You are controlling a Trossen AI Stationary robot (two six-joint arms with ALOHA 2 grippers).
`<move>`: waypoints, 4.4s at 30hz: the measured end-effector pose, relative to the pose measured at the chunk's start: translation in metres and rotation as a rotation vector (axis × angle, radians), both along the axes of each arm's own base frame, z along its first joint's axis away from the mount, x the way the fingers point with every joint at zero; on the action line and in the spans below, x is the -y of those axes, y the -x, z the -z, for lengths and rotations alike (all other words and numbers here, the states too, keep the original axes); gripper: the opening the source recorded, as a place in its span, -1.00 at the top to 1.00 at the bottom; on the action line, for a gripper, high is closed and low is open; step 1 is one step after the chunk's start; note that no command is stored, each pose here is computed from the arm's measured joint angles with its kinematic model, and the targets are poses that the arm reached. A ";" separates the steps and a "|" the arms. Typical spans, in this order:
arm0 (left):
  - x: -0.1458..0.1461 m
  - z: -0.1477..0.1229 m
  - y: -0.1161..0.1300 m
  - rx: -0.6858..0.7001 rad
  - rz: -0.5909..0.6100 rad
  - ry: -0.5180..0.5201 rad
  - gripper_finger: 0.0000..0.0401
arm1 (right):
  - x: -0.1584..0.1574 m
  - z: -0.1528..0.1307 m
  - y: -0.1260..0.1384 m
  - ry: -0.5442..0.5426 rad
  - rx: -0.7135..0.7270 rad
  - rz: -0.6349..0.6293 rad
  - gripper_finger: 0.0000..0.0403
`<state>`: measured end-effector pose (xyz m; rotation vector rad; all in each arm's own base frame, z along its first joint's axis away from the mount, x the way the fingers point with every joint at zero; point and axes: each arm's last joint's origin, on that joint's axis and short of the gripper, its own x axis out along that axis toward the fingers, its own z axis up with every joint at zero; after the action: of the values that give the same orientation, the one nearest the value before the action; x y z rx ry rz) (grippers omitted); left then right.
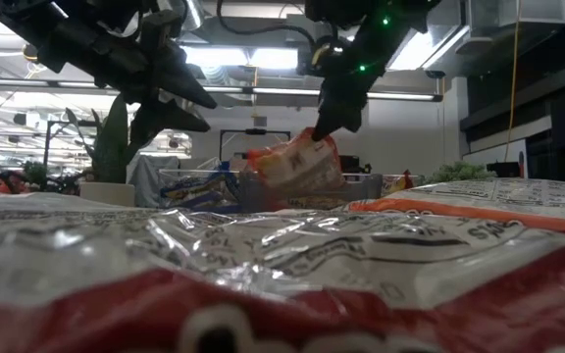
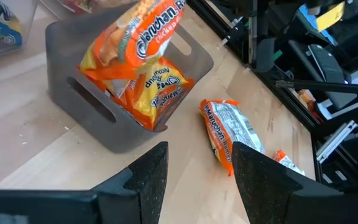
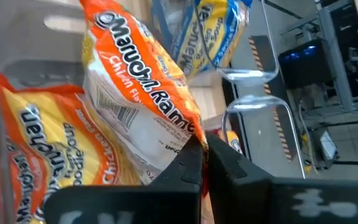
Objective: Sort Maruchan noodles
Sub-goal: Put the orange noodle pack into the black bin
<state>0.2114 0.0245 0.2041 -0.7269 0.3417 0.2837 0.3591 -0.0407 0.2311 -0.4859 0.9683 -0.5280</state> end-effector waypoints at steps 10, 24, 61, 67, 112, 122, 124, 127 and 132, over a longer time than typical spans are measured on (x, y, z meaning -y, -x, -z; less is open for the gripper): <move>0.000 0.000 0.000 0.000 -0.004 -0.001 0.14 | -0.001 0.032 0.017 -0.058 -0.057 0.064 1.00; 0.000 0.000 0.000 0.001 -0.002 -0.001 0.14 | -0.014 0.047 0.030 -0.474 -0.211 -0.123 0.90; 0.000 0.002 0.001 -0.031 0.012 -0.020 0.14 | -0.037 0.026 -0.001 -0.265 0.214 0.112 0.90; 0.000 0.002 0.001 -0.034 0.022 -0.044 0.14 | -0.042 0.065 0.019 -0.260 0.208 0.193 0.98; 0.000 0.004 0.002 -0.053 0.023 -0.071 0.14 | -0.039 0.106 0.007 -0.150 0.365 0.353 0.97; 0.000 0.004 0.002 -0.054 0.024 -0.073 0.14 | -0.047 0.045 0.014 -0.075 0.446 0.246 0.97; 0.000 0.004 0.002 -0.054 0.024 -0.073 0.14 | -0.047 0.022 0.018 -0.098 0.465 0.194 0.97; 0.000 0.004 0.002 -0.054 0.025 -0.072 0.14 | -0.050 -0.001 0.023 -0.249 0.490 0.098 0.97; 0.000 0.004 0.002 -0.059 0.031 -0.069 0.14 | -0.070 -0.018 0.029 -0.693 0.473 -0.078 0.97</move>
<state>0.2095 0.0243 0.2000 -0.6457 0.3968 0.2861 0.3303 0.0295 0.2487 0.2207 0.6146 -0.1935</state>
